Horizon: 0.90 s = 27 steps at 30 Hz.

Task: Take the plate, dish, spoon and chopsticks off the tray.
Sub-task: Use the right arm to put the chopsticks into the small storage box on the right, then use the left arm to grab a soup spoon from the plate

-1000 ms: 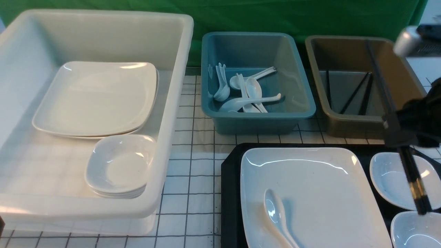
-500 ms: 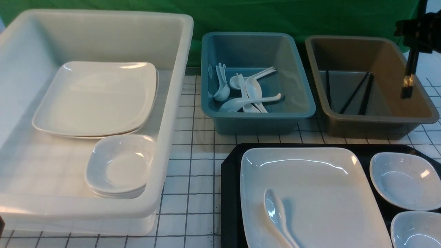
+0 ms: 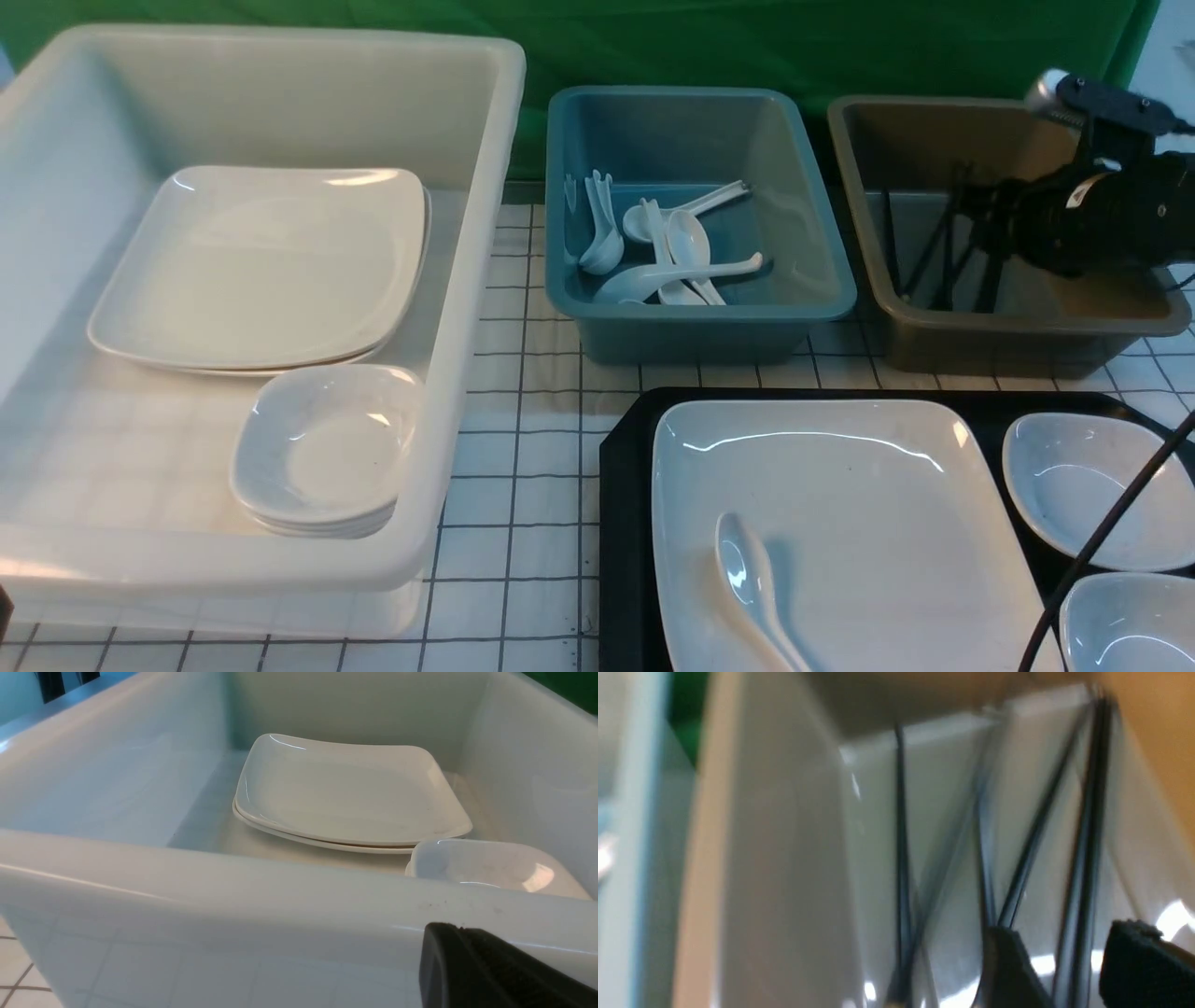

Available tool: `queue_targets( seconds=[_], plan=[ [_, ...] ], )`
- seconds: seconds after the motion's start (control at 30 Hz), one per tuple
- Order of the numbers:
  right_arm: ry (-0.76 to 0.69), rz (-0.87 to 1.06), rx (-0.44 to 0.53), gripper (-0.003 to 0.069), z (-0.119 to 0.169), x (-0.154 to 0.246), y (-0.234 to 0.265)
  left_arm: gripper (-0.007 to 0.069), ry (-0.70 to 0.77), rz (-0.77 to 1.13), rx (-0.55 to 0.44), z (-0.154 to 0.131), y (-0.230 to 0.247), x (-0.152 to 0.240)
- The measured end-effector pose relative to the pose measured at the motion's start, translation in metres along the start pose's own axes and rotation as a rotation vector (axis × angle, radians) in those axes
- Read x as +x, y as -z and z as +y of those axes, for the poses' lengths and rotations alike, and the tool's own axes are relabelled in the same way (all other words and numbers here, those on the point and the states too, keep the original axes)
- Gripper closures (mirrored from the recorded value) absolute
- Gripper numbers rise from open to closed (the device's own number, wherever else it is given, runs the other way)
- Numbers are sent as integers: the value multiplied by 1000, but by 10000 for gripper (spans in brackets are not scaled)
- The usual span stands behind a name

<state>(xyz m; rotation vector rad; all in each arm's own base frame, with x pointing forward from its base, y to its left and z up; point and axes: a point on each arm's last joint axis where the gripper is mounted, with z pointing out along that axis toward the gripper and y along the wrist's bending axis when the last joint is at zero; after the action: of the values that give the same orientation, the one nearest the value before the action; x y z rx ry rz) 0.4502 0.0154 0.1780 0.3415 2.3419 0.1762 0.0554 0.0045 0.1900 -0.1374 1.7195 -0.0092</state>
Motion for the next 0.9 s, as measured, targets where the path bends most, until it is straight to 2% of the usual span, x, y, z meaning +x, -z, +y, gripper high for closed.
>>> queue_targets(
  seconds=[0.07, 0.13, 0.23, 0.3, 0.37, 0.43, 0.47, 0.57, 0.6, 0.7, 0.9],
  plan=[
    [-11, 51, 17, 319, -1, 3, 4, 604, 0, 0, 0, 0, 0, 0],
    [22, 104, 32, 367, -1, 3, 15, 604, 0, 0, 0, 0, 0, 0],
    [92, 141, 35, 456, 2, -3, 38, 604, 0, 0, 0, 0, 0, 0],
    [193, 200, 41, 575, 5, -11, 79, 604, 0, 0, 0, 0, 0, 0],
    [233, 230, 43, 627, 7, -17, 112, 604, 0, 0, 0, 0, 0, 0],
    [251, 264, 47, 629, 8, -19, 150, 604, 0, 0, 0, 0, 0, 0],
    [251, 267, 48, 629, 8, -19, 154, 604, 0, 0, 0, 0, 0, 0],
    [259, 309, 36, 629, 7, -13, 220, 604, 0, 0, 0, 0, 0, 0],
    [258, 323, 35, 629, 7, -10, 223, 604, 0, 0, 0, 0, 0, 0],
    [267, 358, 8, 629, 3, 11, 260, 604, 0, 0, 0, 0, 0, 0],
    [307, 356, -24, 629, -21, 87, 322, 604, 0, 0, 0, 0, 0, 0]
  ],
)
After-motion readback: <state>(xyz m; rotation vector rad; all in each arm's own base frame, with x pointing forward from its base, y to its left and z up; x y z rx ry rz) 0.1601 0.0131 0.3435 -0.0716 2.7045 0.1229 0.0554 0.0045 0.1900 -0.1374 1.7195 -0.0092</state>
